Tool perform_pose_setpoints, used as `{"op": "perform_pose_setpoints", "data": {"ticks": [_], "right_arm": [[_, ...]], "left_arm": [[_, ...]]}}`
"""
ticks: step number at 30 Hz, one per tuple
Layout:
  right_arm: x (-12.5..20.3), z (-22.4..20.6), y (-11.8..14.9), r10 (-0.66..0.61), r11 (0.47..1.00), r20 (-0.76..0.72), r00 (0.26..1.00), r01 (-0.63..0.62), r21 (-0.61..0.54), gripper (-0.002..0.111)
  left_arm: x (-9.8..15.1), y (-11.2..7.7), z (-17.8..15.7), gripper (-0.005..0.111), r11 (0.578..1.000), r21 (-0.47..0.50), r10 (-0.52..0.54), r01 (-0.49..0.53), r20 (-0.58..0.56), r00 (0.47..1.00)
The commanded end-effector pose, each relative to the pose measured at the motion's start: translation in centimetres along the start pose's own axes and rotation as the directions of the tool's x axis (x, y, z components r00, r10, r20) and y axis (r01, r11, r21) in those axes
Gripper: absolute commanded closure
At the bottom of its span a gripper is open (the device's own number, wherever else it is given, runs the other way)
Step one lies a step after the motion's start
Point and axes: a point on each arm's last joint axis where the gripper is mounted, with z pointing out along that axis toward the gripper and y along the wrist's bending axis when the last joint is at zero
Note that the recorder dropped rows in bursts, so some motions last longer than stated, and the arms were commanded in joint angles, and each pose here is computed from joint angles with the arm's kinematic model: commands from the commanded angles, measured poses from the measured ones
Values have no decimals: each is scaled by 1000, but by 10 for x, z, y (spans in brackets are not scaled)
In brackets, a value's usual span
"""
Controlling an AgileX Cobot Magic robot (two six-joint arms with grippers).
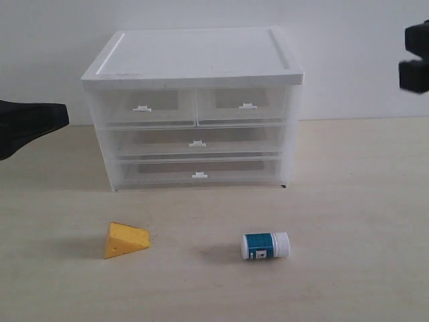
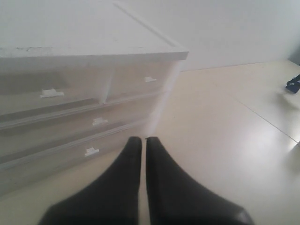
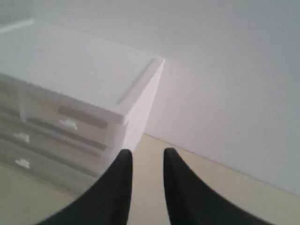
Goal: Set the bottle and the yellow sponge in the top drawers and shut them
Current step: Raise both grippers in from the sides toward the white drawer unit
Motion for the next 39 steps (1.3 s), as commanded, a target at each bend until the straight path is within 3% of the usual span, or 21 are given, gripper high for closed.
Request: {"op": "perform_pose_setpoints", "data": {"ticks": [1, 4, 7, 13, 17, 23, 28, 31, 39], "right_arm": [[-2, 4, 5, -299, 954, 9, 954, 299, -20, 80], [-3, 5, 19, -498, 862, 51, 866, 501, -74, 80], [-1, 13, 28, -539, 833, 58, 841, 542, -112, 80], [10, 37, 33, -624, 770, 41, 781, 623, -136, 80], [19, 53, 37, -721, 679, 39, 692, 716, -162, 80], [26, 70, 43, -788, 594, 79, 610, 788, -160, 80], [23, 70, 43, -786, 597, 98, 610, 791, -137, 80], [21, 70, 43, -692, 704, 94, 715, 698, -131, 80], [18, 70, 43, -668, 726, 113, 735, 678, -115, 80]], "left_arm": [[-2, 0, 1, 103, 997, 13, 78, -78, 8, 997], [-3, 1, 9, 103, 991, 26, 134, -134, -7, 991], [-1, -2, 26, 103, 976, 58, 210, -208, -41, 977], [-1, 6, 57, 103, 922, -107, 347, -371, -194, 918], [-7, 7, 69, 103, 857, -164, 441, -488, -256, 861], [-18, 8, 73, 103, 815, -189, 493, -548, -271, 827], [-24, 13, 78, 103, 795, -221, 499, -564, -288, 817], [-25, 15, 82, 103, 808, -229, 479, -543, -282, 831], [-24, 13, 84, 103, 827, -211, 465, -522, -267, 844]]}}
